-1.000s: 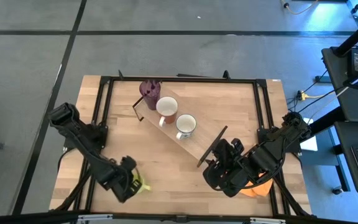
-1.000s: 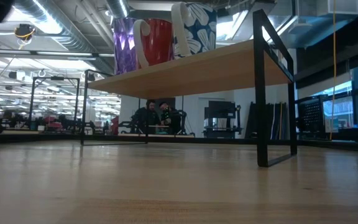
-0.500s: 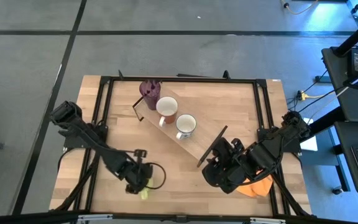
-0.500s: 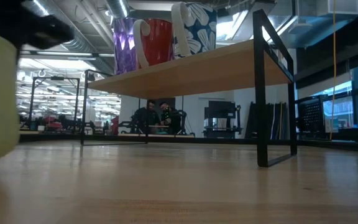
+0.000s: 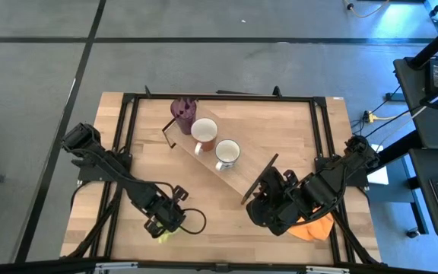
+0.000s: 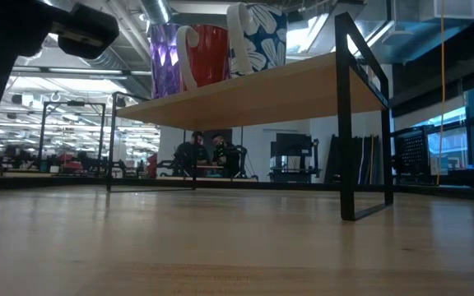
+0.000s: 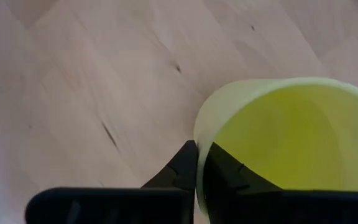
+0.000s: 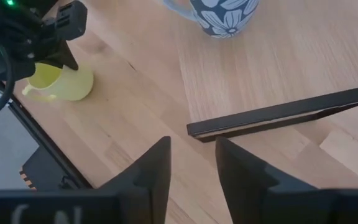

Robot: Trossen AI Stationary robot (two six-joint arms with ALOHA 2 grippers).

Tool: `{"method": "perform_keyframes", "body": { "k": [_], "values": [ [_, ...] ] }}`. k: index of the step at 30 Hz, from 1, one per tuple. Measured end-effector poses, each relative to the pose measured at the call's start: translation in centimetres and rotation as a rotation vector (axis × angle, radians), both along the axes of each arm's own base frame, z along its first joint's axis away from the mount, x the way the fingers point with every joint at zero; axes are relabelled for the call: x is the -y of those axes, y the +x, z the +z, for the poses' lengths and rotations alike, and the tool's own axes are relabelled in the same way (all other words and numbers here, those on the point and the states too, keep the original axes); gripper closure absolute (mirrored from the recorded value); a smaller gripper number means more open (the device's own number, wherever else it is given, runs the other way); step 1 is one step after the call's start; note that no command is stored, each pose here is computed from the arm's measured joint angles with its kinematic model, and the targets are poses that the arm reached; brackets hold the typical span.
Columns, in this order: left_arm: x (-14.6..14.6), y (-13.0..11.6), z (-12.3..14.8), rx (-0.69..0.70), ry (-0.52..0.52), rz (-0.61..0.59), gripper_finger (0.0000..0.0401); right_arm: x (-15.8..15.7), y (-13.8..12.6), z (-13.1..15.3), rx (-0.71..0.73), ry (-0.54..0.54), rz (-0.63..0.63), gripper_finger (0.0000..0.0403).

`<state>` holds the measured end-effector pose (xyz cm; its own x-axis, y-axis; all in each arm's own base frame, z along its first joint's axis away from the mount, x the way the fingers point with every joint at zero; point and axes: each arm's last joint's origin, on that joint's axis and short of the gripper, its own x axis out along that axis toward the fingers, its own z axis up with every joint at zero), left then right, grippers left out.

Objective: Stack small to large cups/mugs on shelf
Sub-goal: Put the yellow mug on the shelf

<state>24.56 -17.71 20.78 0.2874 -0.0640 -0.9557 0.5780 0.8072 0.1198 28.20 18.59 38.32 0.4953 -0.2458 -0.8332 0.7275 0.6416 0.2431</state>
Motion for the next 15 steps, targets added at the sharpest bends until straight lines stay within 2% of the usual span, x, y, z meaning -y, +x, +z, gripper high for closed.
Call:
{"method": "perform_keyframes", "body": {
  "k": [4,7,12,14,15],
  "values": [
    [0.0,0.0,0.3,-0.015,-0.007,0.047,0.0374,0.3,0.2,0.0,0.002,0.006,-0.019,0.0266],
    [0.2,0.4,1.6,0.025,-0.005,0.119,0.0362,0.4,0.3,0.0,0.003,0.008,-0.031,0.0258],
    [0.4,1.0,3.9,0.067,-0.002,0.151,0.0346,0.7,0.4,0.0,-0.006,0.005,-0.025,0.0243],
    [0.2,0.8,4.2,0.042,-0.001,0.207,0.0341,0.8,0.5,0.0,-0.007,0.004,-0.025,0.0240],
    [-0.1,0.7,4.3,0.019,-0.001,0.273,0.0338,0.8,0.5,0.0,-0.008,0.003,-0.025,0.0240]
  ]
}}
